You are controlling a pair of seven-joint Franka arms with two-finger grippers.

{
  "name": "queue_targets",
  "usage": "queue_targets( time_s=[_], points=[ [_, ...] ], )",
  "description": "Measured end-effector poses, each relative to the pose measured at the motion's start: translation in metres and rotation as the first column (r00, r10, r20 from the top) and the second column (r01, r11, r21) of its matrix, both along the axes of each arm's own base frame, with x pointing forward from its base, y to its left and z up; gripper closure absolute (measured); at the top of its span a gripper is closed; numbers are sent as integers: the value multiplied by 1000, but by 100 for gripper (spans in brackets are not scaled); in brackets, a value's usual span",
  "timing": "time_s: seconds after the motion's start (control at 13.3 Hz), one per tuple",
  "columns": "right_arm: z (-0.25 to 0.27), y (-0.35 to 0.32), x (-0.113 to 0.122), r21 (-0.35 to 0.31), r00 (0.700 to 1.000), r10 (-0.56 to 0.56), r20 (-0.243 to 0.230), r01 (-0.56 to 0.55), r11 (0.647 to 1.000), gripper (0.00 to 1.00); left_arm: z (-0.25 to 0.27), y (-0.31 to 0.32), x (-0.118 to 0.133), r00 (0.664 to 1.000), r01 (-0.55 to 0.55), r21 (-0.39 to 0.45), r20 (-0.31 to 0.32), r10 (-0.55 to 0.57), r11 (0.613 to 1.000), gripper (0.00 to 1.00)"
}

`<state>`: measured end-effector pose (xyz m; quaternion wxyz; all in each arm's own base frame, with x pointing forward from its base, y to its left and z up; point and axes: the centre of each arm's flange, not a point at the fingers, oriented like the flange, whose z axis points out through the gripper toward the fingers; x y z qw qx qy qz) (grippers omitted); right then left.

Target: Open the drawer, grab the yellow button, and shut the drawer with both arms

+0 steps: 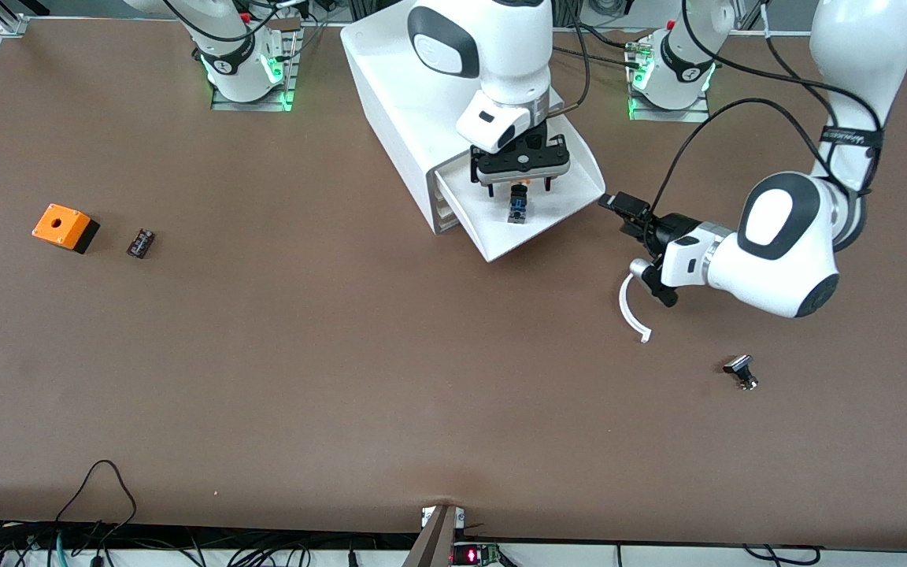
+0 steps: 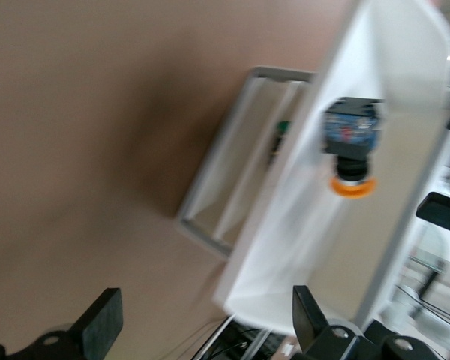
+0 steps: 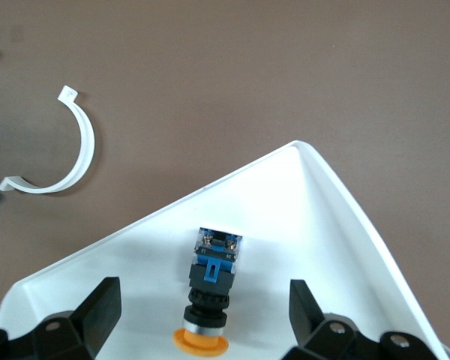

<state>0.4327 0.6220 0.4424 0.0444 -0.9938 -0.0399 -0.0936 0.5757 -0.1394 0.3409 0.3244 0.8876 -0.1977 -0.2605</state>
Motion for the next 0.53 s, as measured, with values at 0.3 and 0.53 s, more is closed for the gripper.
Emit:
queue_targets(
  time_s=[0.3,0.53],
  points=[
    [-57,5,9,-56,1000,5,-11,-6,998,1,43,15,15,993,-107,367,80,84,924,0],
    [-57,7,11,-46,1000,5,-5,-6,999,18,72,17,27,981,-115,495,191,21,862,0]
  ],
)
